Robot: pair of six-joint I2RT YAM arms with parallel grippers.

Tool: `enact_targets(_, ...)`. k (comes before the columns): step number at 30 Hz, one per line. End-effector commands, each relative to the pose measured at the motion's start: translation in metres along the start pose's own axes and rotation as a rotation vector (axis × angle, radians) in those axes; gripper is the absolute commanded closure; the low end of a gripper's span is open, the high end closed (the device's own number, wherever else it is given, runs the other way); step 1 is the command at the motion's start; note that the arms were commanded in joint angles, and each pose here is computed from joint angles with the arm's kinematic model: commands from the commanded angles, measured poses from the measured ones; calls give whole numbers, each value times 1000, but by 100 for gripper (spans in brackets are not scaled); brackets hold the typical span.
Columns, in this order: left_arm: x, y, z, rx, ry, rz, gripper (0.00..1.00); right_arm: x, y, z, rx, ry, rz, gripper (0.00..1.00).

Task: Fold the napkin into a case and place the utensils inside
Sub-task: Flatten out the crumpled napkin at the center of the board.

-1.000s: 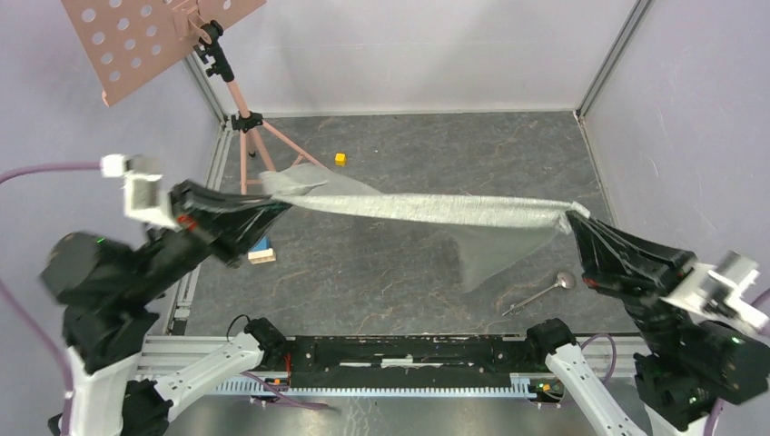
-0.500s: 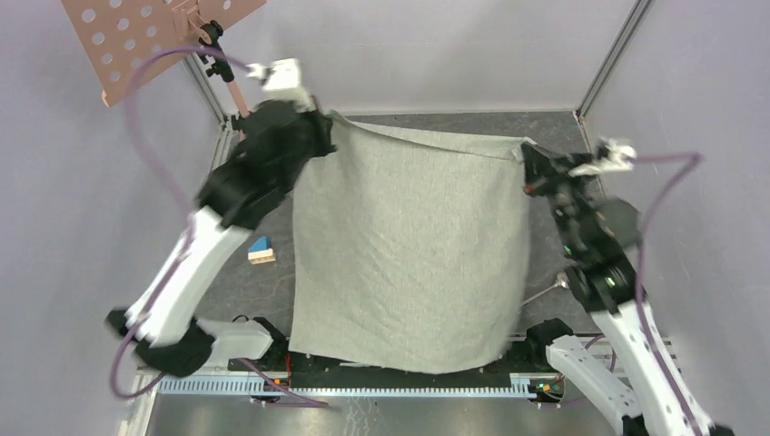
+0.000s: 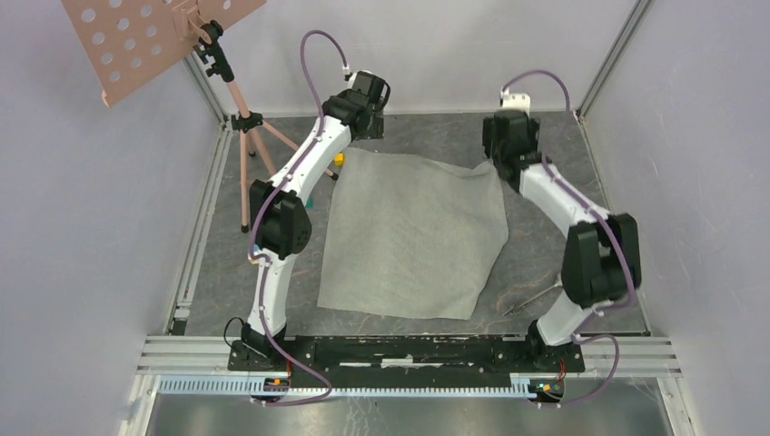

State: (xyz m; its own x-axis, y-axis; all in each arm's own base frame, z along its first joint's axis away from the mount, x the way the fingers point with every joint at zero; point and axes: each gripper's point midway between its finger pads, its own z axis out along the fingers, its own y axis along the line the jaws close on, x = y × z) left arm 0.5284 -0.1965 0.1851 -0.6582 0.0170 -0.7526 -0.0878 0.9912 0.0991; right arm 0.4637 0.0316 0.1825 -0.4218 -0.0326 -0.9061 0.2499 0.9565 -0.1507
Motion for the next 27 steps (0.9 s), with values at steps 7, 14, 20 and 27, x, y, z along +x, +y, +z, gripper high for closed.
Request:
enact_targets(7,39,-25,-125,480,85,-158,0,61,84,-55,-587,319,-22,14)
enact_targets(14,144,-72,-145,698,271,-176,0,122,82,-102,-713,400,23,16)
enact_targets(20,199,-84,-155,736,363,-153,0,162,11,-106,-501,427,40,11)
enact_targets(27,217,-107,-209,894,369,-106,0,197,-16,-140,-479,489,211,12)
